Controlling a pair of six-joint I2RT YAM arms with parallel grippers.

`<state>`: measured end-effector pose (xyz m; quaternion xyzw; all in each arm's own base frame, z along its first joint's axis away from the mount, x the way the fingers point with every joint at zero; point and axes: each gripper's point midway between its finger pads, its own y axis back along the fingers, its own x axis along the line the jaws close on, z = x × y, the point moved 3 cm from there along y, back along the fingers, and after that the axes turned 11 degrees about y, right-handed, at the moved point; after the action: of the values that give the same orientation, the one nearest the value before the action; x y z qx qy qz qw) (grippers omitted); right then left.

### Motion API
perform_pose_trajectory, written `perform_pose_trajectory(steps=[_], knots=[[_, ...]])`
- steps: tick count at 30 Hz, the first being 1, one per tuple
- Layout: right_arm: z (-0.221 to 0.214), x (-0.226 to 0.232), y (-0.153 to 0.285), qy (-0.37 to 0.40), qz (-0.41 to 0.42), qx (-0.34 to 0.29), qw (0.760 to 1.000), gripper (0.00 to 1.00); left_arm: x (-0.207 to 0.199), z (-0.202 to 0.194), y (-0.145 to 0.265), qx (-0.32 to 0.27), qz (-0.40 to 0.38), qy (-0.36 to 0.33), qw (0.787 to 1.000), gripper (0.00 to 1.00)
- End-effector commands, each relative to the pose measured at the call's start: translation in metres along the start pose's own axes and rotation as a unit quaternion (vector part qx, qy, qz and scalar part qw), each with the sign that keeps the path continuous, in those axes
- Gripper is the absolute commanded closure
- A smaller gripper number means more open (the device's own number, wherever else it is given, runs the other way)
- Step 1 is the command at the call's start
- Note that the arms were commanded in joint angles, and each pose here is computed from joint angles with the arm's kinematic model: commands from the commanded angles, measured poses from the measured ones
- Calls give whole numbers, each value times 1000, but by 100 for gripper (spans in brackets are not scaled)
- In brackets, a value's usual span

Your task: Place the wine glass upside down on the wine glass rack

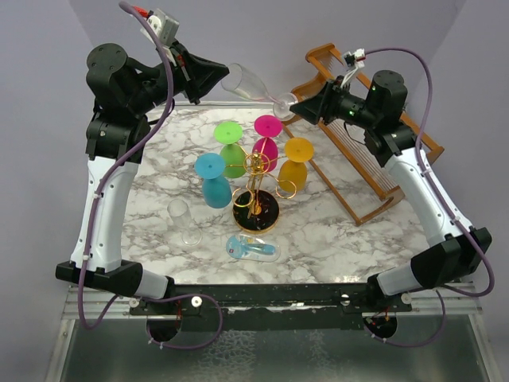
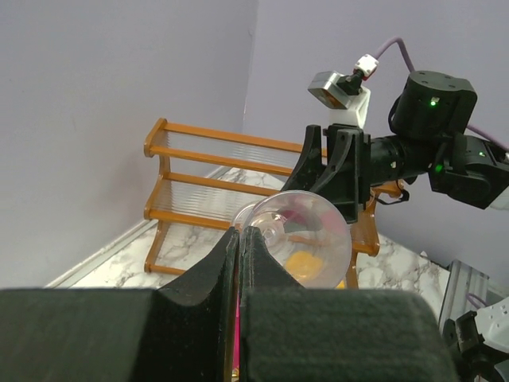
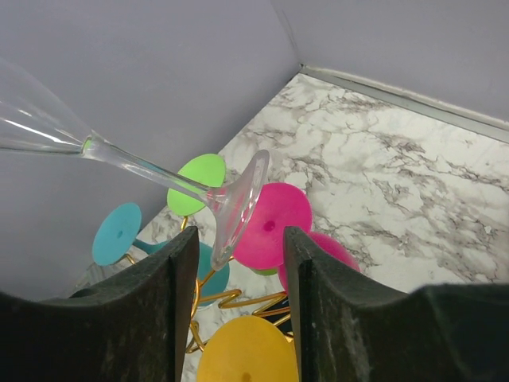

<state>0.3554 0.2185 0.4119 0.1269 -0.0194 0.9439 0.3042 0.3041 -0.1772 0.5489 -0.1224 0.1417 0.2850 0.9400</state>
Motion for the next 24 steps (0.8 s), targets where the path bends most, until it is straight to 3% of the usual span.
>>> perform_pose_trajectory(steps=[1, 12, 17, 24], knots=[[-8, 0, -8, -17, 16, 2, 1000, 57, -21, 15, 7, -23, -31, -20, 999, 100], [-10, 8, -13, -49, 57, 3, 997, 81, -18, 9, 6, -18, -32, -18, 999, 100], [-7, 7, -12, -48, 57, 1, 997, 98, -17, 7, 7, -15, -31, -18, 999, 100], [9, -6, 3, -25, 24, -16, 999, 99, -15, -4, 11, -1, -26, -32, 999, 100]])
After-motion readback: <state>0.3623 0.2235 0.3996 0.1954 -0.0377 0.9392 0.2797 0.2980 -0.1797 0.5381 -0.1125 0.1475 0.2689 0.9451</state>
